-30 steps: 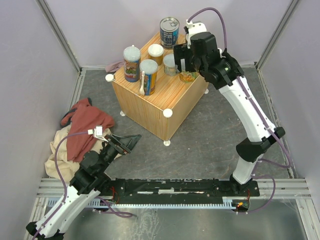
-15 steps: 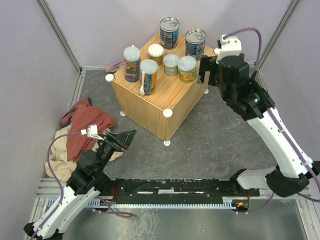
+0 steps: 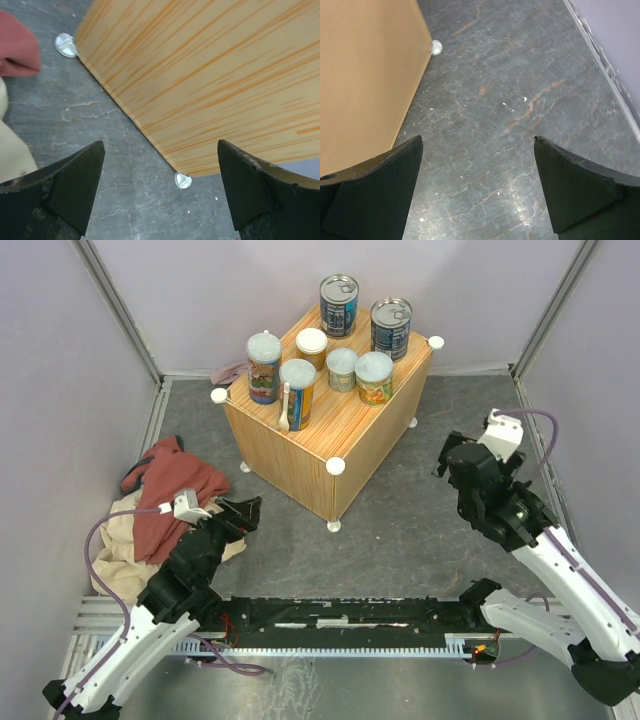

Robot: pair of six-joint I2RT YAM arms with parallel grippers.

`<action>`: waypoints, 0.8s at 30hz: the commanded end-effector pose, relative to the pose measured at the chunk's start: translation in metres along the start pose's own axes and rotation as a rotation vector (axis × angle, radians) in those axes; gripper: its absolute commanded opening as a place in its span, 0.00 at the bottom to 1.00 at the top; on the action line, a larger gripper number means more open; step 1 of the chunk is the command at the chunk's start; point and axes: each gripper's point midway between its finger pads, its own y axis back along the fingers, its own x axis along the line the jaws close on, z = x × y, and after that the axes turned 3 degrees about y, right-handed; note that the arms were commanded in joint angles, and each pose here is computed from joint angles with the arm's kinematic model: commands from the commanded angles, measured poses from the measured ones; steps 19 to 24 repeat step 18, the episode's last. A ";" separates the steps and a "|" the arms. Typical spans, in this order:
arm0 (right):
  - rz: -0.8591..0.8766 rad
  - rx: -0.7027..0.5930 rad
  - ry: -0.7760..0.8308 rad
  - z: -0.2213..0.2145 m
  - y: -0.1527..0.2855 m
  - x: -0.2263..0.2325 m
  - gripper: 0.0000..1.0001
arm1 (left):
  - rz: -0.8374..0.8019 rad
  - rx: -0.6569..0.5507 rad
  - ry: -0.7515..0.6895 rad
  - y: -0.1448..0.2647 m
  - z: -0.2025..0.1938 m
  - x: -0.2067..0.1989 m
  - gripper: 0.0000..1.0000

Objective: Place and organize the canned foods onto the counter

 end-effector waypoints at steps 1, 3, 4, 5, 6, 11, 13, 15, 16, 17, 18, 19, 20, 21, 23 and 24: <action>-0.147 -0.013 -0.137 -0.014 0.000 -0.028 0.99 | 0.073 -0.132 -0.013 0.001 0.032 0.006 1.00; -0.205 0.004 -0.126 -0.021 -0.001 -0.035 0.99 | 0.086 -0.162 -0.031 0.002 0.040 0.007 1.00; -0.227 0.016 -0.124 -0.024 -0.002 -0.037 0.99 | 0.099 -0.176 -0.038 0.002 0.043 0.009 1.00; -0.249 0.029 -0.112 -0.028 -0.003 -0.039 0.99 | 0.112 -0.188 -0.046 0.002 0.046 0.010 1.00; -0.268 0.043 -0.097 -0.032 -0.004 -0.041 0.99 | 0.121 -0.198 -0.048 0.003 0.049 0.011 1.00; -0.304 0.086 -0.050 -0.048 -0.008 -0.043 1.00 | 0.137 -0.218 -0.059 0.003 0.053 0.014 1.00; -0.301 0.087 -0.047 -0.054 -0.008 -0.045 0.97 | 0.142 -0.220 -0.064 0.004 0.053 0.016 1.00; -0.272 0.077 -0.045 -0.058 -0.010 -0.044 0.95 | 0.141 -0.223 -0.062 0.005 0.053 0.017 1.00; -0.260 0.074 -0.048 -0.060 -0.010 -0.043 0.96 | 0.138 -0.227 -0.057 0.005 0.054 0.017 1.00; -0.251 0.072 -0.047 -0.061 -0.011 -0.043 0.98 | 0.135 -0.229 -0.055 0.005 0.053 0.017 1.00; -0.248 0.071 -0.051 -0.062 -0.011 -0.043 0.99 | 0.132 -0.231 -0.052 0.005 0.054 0.017 1.00; -0.248 0.071 -0.051 -0.062 -0.011 -0.043 0.99 | 0.132 -0.231 -0.052 0.005 0.054 0.017 1.00; -0.248 0.071 -0.051 -0.062 -0.011 -0.043 0.99 | 0.132 -0.231 -0.052 0.005 0.054 0.017 1.00; -0.248 0.071 -0.051 -0.062 -0.011 -0.043 0.99 | 0.132 -0.231 -0.052 0.005 0.054 0.017 1.00; -0.248 0.071 -0.051 -0.062 -0.011 -0.043 0.99 | 0.132 -0.231 -0.052 0.005 0.054 0.017 1.00; -0.248 0.071 -0.051 -0.062 -0.011 -0.043 0.99 | 0.132 -0.231 -0.052 0.005 0.054 0.017 1.00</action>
